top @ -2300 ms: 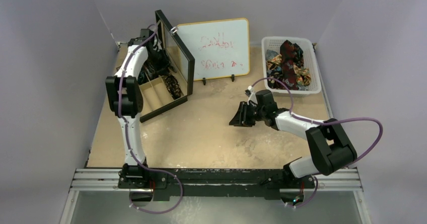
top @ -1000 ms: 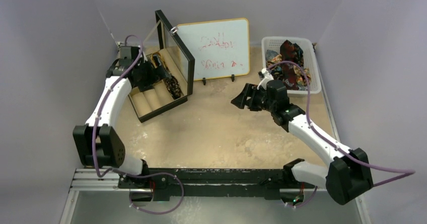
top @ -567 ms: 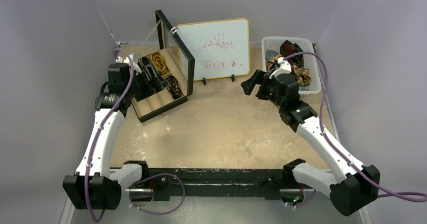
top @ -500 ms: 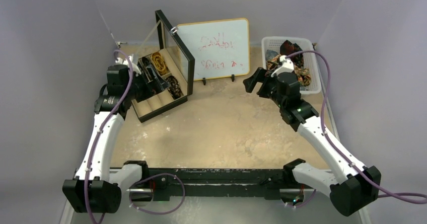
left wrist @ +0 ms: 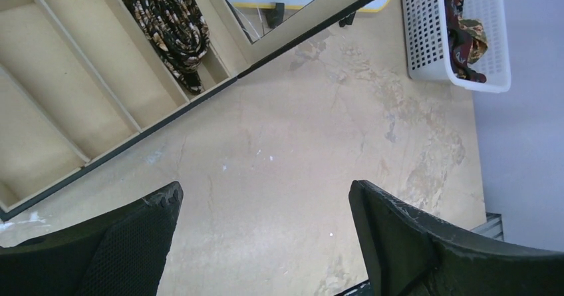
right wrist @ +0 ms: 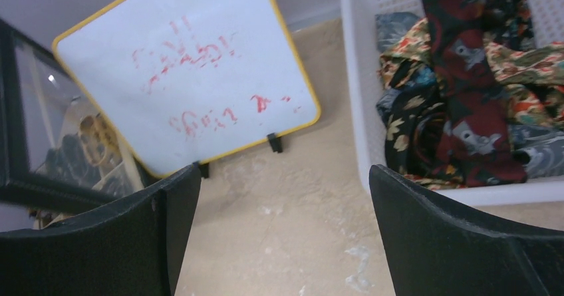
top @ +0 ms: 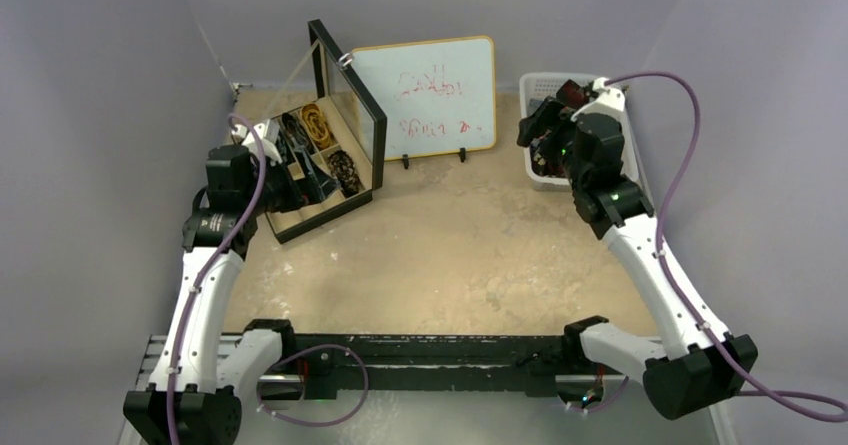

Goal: Roll the ties
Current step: Reset both arms

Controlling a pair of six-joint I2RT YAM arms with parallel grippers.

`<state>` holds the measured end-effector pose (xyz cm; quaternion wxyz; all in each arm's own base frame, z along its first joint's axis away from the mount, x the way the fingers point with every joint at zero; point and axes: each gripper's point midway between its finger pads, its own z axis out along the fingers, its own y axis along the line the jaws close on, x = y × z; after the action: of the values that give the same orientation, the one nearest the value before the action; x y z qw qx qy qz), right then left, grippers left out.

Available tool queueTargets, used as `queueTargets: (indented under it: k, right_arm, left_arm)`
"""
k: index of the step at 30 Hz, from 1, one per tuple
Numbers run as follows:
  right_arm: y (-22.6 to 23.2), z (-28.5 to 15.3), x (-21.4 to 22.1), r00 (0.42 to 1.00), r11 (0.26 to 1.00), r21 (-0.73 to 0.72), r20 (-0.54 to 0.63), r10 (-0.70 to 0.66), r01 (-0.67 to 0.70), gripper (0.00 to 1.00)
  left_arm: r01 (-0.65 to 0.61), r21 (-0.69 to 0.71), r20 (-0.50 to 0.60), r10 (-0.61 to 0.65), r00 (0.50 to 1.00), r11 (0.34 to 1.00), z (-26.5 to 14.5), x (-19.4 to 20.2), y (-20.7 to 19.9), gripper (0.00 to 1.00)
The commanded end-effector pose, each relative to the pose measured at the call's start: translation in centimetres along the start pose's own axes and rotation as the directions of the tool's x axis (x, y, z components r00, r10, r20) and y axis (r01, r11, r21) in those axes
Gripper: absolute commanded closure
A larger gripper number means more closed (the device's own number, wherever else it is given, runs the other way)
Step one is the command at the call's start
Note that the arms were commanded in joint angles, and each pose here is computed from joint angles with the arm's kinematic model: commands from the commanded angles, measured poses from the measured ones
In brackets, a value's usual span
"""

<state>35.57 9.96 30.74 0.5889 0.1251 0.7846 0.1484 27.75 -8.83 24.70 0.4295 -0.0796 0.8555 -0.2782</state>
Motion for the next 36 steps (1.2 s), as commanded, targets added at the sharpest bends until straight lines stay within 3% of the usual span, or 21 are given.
queueTargets:
  k: [1,7,12,22,36]
  right_arm:
    - [-1.3,1.0,-2.3,1.000,1.000,0.003,0.007,0.015,-0.015,0.01]
    - [-4.0,0.8,-4.9,0.998,0.999,0.008,0.048,0.050,-0.050,0.01]
    - [-1.4,-0.5,-7.1,0.994,0.991,-0.133,0.108,0.027,-0.013,0.01]
    - [-1.5,-1.3,-5.9,0.992,0.985,-0.163,0.125,-0.033,0.054,0.01]
    - [-2.4,-0.8,-3.5,0.999,0.990,-0.141,0.054,0.007,0.001,0.01]
  left_arm:
    - [-0.089,-0.048,0.048,0.091,0.995,0.995,-1.6,-0.6,0.5,0.05]
    - [-0.064,-0.153,0.066,0.075,0.995,0.986,-2.5,-0.4,2.2,0.05]
    - [-0.046,-0.150,0.051,0.054,0.997,0.988,-1.8,-0.3,2.4,0.05]
    - [-0.015,-0.150,0.098,0.030,0.995,0.989,-2.0,-1.5,1.9,0.05]
    - [-0.021,-0.150,0.101,0.036,0.994,0.988,-2.4,-1.4,1.8,0.04]
